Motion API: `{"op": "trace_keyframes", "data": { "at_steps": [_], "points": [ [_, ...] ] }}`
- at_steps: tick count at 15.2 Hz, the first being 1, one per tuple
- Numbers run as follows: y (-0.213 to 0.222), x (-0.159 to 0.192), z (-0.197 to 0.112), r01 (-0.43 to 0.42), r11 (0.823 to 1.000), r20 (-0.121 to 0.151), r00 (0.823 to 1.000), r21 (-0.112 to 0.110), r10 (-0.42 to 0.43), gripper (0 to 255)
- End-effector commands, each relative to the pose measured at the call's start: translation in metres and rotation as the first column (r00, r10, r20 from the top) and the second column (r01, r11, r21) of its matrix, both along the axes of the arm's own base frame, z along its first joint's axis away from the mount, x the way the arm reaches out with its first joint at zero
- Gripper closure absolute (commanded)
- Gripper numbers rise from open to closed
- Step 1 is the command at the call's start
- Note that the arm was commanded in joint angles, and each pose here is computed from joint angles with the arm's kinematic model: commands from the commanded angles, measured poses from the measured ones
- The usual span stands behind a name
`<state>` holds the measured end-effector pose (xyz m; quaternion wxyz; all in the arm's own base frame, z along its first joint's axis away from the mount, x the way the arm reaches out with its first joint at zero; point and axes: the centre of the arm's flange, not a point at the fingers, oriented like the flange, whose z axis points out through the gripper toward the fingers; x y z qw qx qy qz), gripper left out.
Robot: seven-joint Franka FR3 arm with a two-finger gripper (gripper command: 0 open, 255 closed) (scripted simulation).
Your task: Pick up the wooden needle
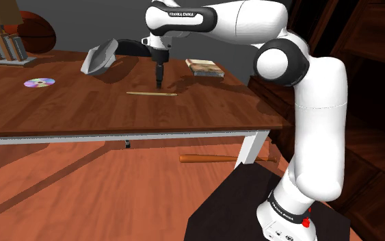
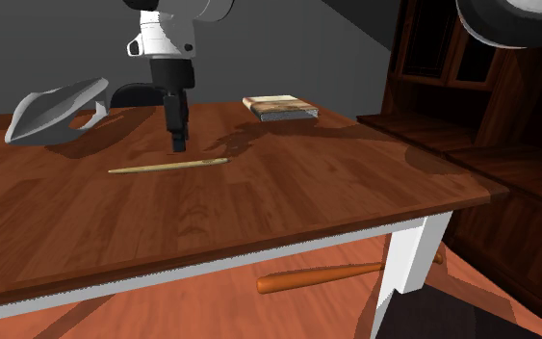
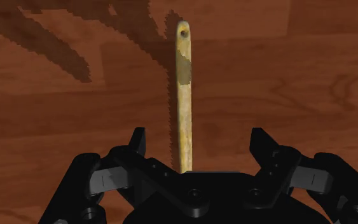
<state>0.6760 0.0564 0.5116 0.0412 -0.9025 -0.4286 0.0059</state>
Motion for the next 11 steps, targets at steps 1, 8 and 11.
{"op": "trace_keyframes", "data": {
  "at_steps": [1,8,11],
  "points": [
    [0.011,0.016,-0.003,-0.047,0.999,0.003,0.999,0.004,0.047,0],
    [0.011,0.016,-0.040,-0.047,0.999,0.003,0.999,0.004,0.047,0],
    [0.011,0.016,-0.043,-0.047,0.999,0.003,0.999,0.004,0.047,255]
  ]
}}
